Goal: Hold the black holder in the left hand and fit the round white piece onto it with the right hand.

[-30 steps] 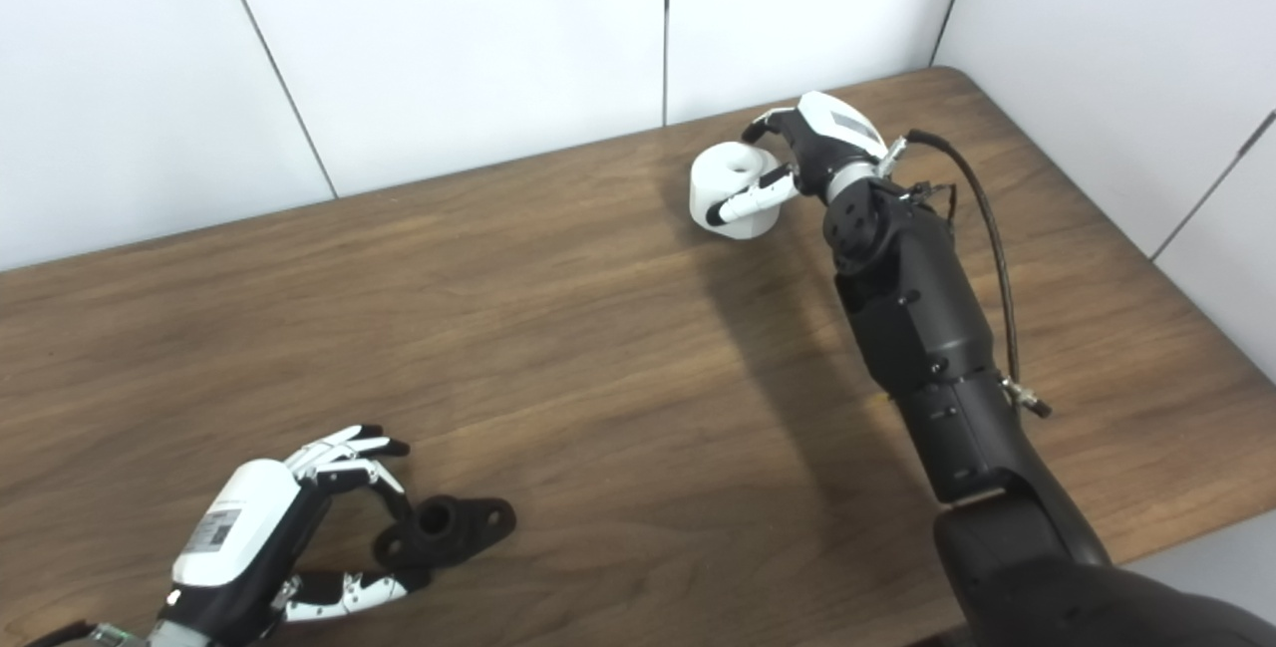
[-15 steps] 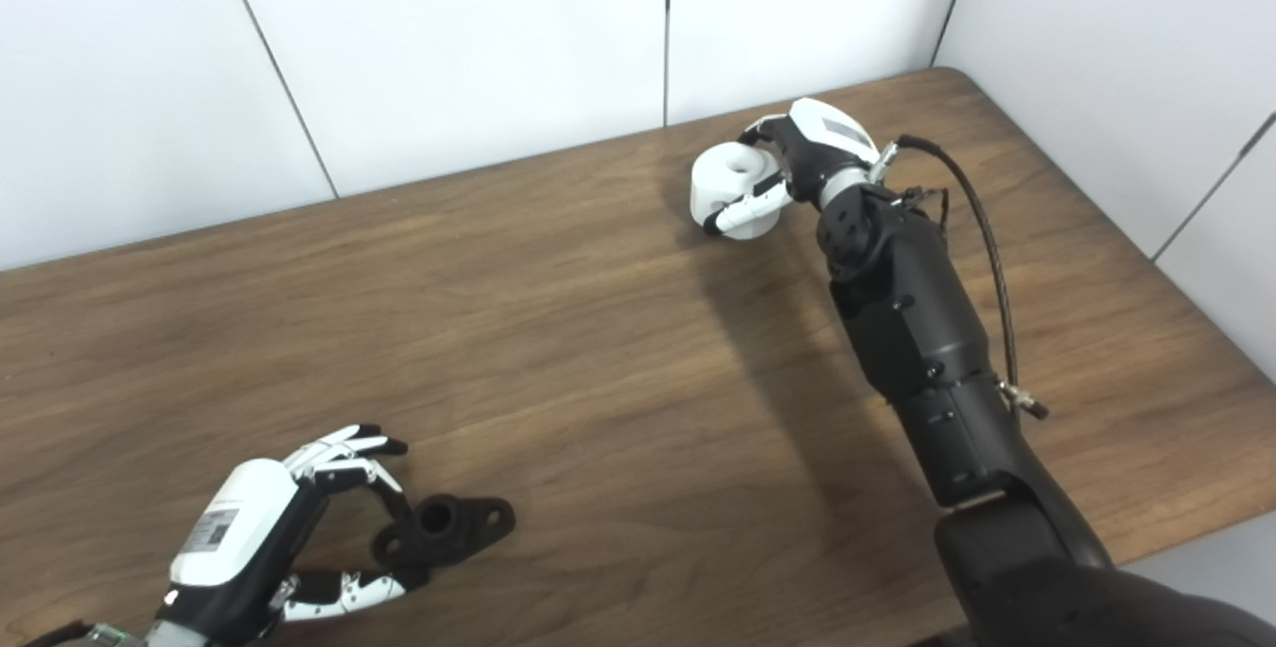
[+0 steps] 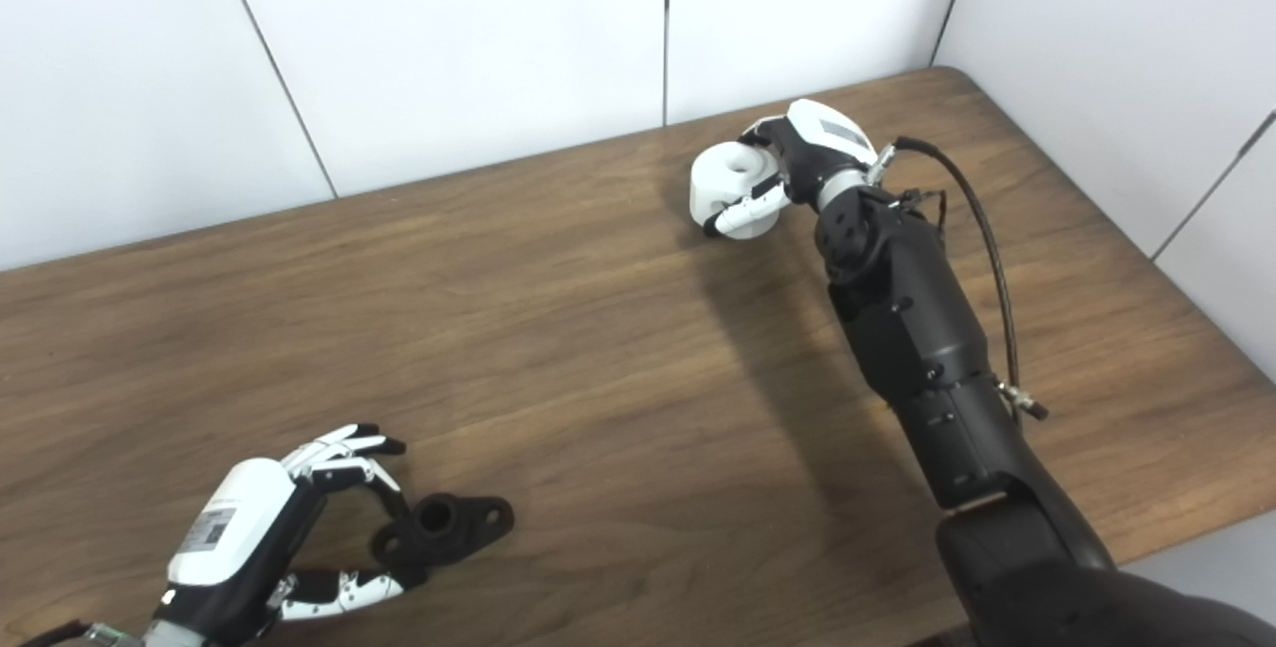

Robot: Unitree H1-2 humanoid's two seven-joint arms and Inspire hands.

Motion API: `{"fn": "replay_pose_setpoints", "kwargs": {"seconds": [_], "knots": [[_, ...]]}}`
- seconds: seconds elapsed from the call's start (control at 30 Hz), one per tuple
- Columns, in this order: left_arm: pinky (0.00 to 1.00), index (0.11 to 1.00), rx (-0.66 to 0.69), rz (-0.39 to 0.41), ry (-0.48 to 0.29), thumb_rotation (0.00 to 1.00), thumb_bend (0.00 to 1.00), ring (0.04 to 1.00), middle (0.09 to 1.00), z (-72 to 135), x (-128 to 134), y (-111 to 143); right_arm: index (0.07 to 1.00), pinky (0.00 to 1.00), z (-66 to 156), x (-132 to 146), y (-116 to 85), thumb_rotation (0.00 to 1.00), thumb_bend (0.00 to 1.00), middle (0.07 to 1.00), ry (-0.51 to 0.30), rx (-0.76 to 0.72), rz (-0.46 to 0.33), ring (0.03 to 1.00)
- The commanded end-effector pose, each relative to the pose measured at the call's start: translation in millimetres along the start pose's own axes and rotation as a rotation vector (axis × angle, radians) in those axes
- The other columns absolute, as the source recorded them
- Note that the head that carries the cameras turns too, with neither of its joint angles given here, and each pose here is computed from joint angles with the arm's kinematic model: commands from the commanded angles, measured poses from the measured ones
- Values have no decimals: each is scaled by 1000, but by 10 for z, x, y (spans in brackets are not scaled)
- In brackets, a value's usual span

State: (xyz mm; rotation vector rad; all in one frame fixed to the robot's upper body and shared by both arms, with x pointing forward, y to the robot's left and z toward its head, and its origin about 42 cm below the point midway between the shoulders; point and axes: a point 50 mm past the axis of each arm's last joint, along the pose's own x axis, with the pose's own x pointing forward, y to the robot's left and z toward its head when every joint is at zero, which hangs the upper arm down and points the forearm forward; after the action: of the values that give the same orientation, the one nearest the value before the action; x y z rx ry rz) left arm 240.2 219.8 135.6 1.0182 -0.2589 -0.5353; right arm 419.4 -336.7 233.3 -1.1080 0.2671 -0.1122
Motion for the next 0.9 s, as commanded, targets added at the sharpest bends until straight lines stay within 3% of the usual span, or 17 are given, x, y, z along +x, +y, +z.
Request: {"fn": "replay_pose_setpoints", "kwargs": {"seconds": [0.0,0.33,0.4,0.47,0.87], "knots": [[820,488,-15,-131,107,55,519,882,798,-141,-165,-203,719,1000,45,22,-259,311,817,850,-30,-23,-85,957],[830,488,-7,-136,110,55,518,885,802,-136,-167,-203,607,1000,34,-17,-250,265,771,925,-31,10,-87,1000],[834,488,-7,-136,110,55,518,886,803,-132,-167,-202,521,1000,26,-24,-241,180,587,926,-30,19,-97,1000],[843,488,-12,-134,110,54,518,888,804,-127,-167,-200,495,1000,14,-31,-232,153,535,921,-35,18,-115,1000],[826,488,-10,-129,107,54,519,882,799,-103,-148,-210,488,1000,-50,-55,-227,139,519,914,-82,-2,-144,1000]]}}
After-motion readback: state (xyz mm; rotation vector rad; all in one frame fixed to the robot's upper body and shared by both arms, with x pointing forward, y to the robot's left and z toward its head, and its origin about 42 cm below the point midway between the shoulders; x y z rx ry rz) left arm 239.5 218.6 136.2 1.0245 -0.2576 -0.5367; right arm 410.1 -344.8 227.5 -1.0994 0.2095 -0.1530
